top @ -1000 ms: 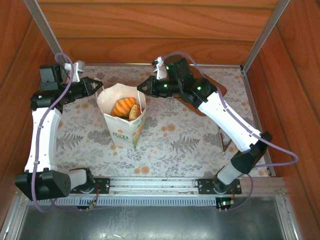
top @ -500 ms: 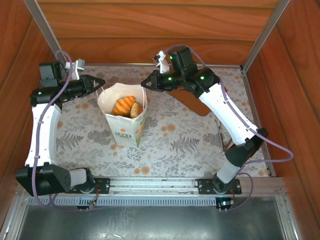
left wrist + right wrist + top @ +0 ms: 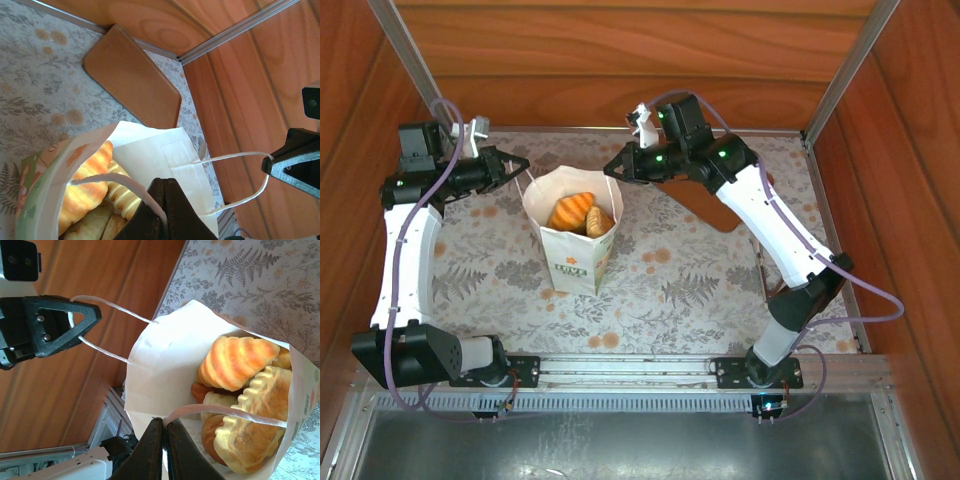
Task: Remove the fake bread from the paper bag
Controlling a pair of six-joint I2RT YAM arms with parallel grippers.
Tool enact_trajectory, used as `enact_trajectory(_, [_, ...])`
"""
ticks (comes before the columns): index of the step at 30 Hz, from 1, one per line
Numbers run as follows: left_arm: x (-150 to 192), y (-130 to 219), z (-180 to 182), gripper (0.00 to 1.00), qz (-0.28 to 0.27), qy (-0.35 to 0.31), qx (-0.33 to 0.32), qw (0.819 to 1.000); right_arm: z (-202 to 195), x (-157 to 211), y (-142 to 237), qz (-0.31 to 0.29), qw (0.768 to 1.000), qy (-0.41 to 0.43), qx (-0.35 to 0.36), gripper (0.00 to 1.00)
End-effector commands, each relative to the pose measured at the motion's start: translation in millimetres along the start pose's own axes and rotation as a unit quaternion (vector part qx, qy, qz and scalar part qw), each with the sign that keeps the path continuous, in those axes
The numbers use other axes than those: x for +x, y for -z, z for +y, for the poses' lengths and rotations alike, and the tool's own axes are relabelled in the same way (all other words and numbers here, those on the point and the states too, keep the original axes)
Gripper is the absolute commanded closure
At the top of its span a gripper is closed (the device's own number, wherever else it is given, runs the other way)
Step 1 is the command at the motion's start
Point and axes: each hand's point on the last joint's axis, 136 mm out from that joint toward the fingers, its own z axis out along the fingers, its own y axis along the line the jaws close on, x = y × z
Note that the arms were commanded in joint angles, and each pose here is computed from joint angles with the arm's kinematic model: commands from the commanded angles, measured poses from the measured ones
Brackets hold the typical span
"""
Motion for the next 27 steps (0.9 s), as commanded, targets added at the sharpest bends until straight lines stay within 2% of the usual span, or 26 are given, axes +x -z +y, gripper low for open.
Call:
enact_trajectory(1, [-10,9,-16,1.0,-0.017,-0.027,0.01,0.999,2,-1,13,-0.012,1.0,0.013,0.0,0.85])
enact_trajectory(6, [-19,18,-9,1.0,-0.051,-0.041,-0.039,0.997,3,-5,43,-0.05,0.998,0.032,0.028,0.52])
enact_trajectory(10, [-29,30,4,1.0,-0.084,-0.04,-0.087,0.992,-12,-12,80,-0.109,0.99,0.05,0.073,0.4])
enact_trajectory(15, [-38,45,21,1.0,-0.114,-0.032,-0.127,0.985,-62,-11,116,-0.155,0.975,0.029,0.155,0.36])
enact_trajectory(18, [-42,50,25,1.0,-0.12,-0.029,-0.132,0.984,-104,-5,120,-0.153,0.968,-0.001,0.201,0.36])
enact_trajectory(23, [-49,60,37,1.0,-0.136,-0.032,-0.158,0.978,-193,10,88,-0.098,0.953,-0.026,0.287,0.38])
enact_trajectory(27, [-53,68,48,1.0,-0.149,-0.029,-0.181,0.972,-247,16,49,-0.025,0.946,-0.013,0.323,0.4])
